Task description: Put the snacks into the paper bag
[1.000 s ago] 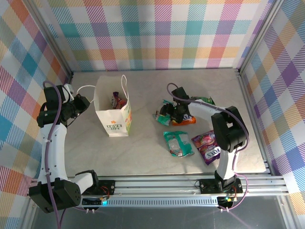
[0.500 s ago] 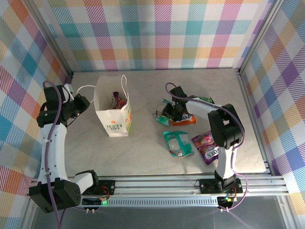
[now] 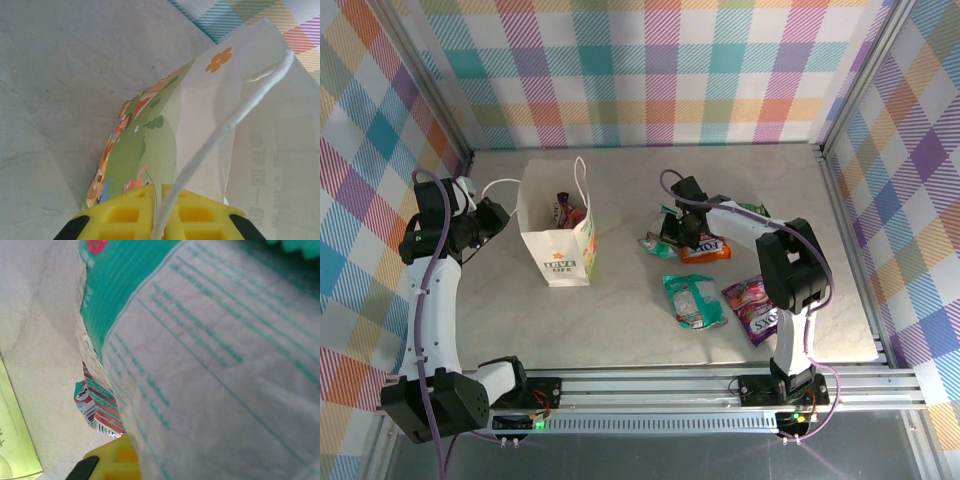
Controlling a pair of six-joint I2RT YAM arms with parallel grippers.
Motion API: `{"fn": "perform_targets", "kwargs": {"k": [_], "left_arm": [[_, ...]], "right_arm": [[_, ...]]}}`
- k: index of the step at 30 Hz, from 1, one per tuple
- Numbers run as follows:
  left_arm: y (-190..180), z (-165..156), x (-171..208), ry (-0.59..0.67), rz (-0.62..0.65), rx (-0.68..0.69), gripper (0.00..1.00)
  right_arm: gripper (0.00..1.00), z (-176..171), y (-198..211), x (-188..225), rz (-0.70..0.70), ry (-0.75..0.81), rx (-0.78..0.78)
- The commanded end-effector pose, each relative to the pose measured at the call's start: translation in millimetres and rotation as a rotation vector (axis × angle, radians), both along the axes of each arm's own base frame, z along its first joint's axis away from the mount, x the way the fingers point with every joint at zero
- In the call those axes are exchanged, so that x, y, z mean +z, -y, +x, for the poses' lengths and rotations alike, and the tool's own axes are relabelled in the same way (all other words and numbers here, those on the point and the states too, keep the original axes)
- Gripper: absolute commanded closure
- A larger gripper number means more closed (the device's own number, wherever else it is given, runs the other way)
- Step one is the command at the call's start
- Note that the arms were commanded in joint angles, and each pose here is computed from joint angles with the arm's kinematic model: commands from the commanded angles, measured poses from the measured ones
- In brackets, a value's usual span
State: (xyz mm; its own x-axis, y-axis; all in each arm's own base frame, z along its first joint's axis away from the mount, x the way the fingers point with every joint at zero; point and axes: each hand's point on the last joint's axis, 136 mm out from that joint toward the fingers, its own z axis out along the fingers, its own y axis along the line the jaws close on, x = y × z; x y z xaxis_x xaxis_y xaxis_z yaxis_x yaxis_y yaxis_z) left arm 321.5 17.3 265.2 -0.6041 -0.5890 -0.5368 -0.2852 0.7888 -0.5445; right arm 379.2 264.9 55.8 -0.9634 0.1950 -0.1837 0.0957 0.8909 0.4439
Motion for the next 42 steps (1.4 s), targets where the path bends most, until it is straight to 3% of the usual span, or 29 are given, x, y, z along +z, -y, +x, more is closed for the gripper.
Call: {"fn": "perform_targets", "kwargs": {"k": [1,30,42], "left_arm": [[-4.1,-0.6,-2.3,-0.006,0.000,0.009,0.88],[-1.8,0.5,12.7,0.038,-0.021,0.017,0.86],[17.6,2.5,38.0,0.102,-0.109,-0.060,0.74]], "right_arm": [[0.95,-3.9,4.9,18.3,-0.058,0.037,0.031],[0.99,-19.7,18.9,118.5,-0.043,0.267,0.092],[1.00,-29.4,19.6,168.9,-0.006,0.389,0.110]]}}
